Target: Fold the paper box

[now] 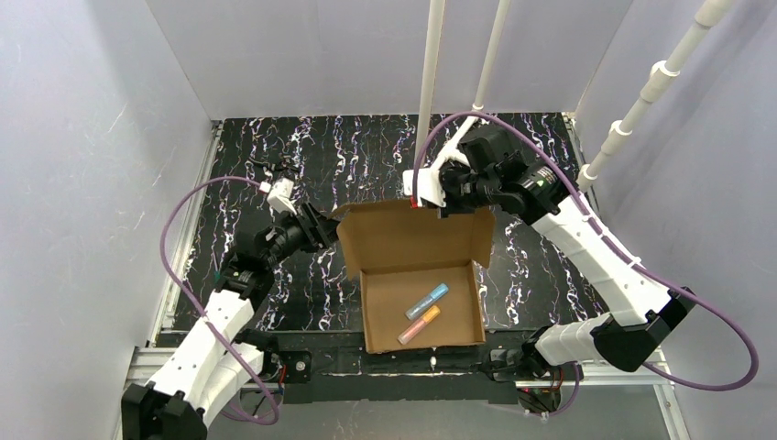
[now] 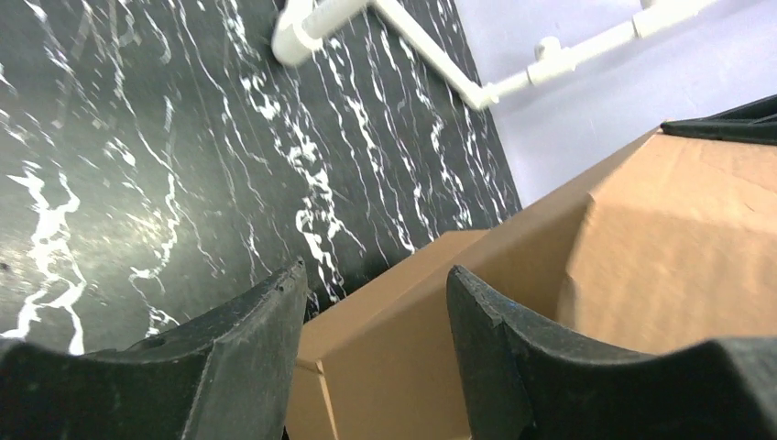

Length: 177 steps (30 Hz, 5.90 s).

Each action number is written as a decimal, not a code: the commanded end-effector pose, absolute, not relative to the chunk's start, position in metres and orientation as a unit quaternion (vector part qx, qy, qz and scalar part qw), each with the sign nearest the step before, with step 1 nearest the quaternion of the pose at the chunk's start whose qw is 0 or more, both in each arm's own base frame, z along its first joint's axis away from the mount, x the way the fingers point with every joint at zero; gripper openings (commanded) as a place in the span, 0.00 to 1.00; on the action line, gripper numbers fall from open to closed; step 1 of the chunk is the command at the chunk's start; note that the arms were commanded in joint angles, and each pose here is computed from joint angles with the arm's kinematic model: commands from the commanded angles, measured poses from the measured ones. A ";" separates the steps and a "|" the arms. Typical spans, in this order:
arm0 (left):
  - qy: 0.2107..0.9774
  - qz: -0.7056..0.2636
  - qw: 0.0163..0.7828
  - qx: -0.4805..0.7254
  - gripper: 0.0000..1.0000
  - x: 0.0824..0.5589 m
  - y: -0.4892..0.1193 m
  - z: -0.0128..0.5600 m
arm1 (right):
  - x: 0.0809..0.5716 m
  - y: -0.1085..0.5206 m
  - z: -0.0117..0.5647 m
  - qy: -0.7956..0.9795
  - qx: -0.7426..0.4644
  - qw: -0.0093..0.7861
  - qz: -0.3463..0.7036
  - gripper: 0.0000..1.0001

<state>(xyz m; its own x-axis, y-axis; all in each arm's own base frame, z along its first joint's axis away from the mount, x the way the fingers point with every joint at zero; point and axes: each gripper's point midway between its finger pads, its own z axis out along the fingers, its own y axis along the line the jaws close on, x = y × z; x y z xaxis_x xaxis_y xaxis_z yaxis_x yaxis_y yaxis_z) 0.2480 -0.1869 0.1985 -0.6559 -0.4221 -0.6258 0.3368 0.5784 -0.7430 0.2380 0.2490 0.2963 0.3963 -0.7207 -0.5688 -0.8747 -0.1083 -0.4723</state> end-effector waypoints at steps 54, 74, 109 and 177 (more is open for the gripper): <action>0.780 -0.498 0.380 -0.012 0.25 0.300 -0.207 0.188 | 0.277 0.238 0.288 0.592 -0.663 0.439 0.136 0.01; 0.799 -0.488 0.349 -0.040 0.23 0.282 -0.214 0.143 | 0.262 0.238 0.265 0.610 -0.655 0.412 0.171 0.01; 0.803 -0.409 0.419 -0.111 0.34 0.242 -0.158 0.147 | 0.223 0.230 0.241 0.568 -0.719 0.352 0.191 0.01; 0.585 -0.285 0.472 0.594 0.53 0.245 -0.250 0.293 | 0.252 0.249 0.263 0.576 -0.708 0.364 0.187 0.01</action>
<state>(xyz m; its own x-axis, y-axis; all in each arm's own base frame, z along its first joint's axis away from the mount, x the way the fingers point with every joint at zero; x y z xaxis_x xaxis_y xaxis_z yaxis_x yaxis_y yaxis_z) 0.2458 -0.2517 0.2892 0.1102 0.3900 -0.9142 0.9730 0.1456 0.1793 0.2514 0.2438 0.2497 0.2496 -0.7007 -0.6684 -0.9556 -0.0667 -0.2870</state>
